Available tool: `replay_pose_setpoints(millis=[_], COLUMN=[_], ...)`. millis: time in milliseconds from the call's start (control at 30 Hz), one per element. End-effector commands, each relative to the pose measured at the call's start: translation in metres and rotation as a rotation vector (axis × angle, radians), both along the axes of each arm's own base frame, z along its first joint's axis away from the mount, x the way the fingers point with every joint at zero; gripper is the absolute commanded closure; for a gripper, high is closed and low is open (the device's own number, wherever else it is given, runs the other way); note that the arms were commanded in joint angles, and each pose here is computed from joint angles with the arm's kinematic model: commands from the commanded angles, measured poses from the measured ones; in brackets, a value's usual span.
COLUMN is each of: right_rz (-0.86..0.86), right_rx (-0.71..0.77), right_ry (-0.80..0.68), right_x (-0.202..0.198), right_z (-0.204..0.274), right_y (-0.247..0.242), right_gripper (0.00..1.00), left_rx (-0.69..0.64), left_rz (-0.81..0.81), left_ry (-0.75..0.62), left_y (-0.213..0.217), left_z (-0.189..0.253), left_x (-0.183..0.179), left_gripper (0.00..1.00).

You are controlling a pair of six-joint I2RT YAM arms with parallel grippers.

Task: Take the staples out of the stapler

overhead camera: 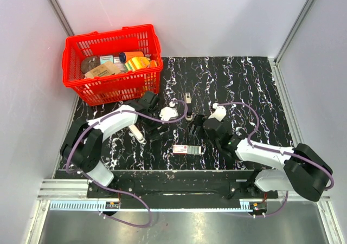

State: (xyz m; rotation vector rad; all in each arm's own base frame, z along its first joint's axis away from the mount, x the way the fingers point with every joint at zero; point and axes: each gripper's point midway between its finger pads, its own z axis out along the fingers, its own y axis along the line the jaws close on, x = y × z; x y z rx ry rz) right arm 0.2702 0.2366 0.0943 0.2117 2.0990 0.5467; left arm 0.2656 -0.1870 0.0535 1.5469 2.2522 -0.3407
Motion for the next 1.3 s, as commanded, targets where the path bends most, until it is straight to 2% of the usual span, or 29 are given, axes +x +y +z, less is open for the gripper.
replay_pose_setpoints(millis=[0, 300, 733, 1267], right_rz=[0.02, 0.005, 0.014, 0.031], right_rx=[0.091, 0.181, 0.207, 0.226], right_ry=[-0.105, -0.072, -0.05, -0.021], right_x=[0.012, 0.019, 0.019, 0.022], right_z=[0.027, 0.017, 0.011, 0.006], right_y=[0.008, -0.006, -0.006, -0.002], right_gripper=[0.08, 0.15, 0.26, 0.29], left_rx=[-0.008, 0.01, 0.004, 0.036], left_rz=[-0.039, -0.059, -0.051, -0.054], left_ry=[-0.073, -0.033, 0.003, 0.036], left_y=[-0.01, -0.01, -0.017, -0.011], left_z=[0.007, -0.012, -0.021, -0.032], left_x=[0.021, 0.02, 0.022, 0.016], left_gripper=[0.12, 0.28, 0.39, 0.43])
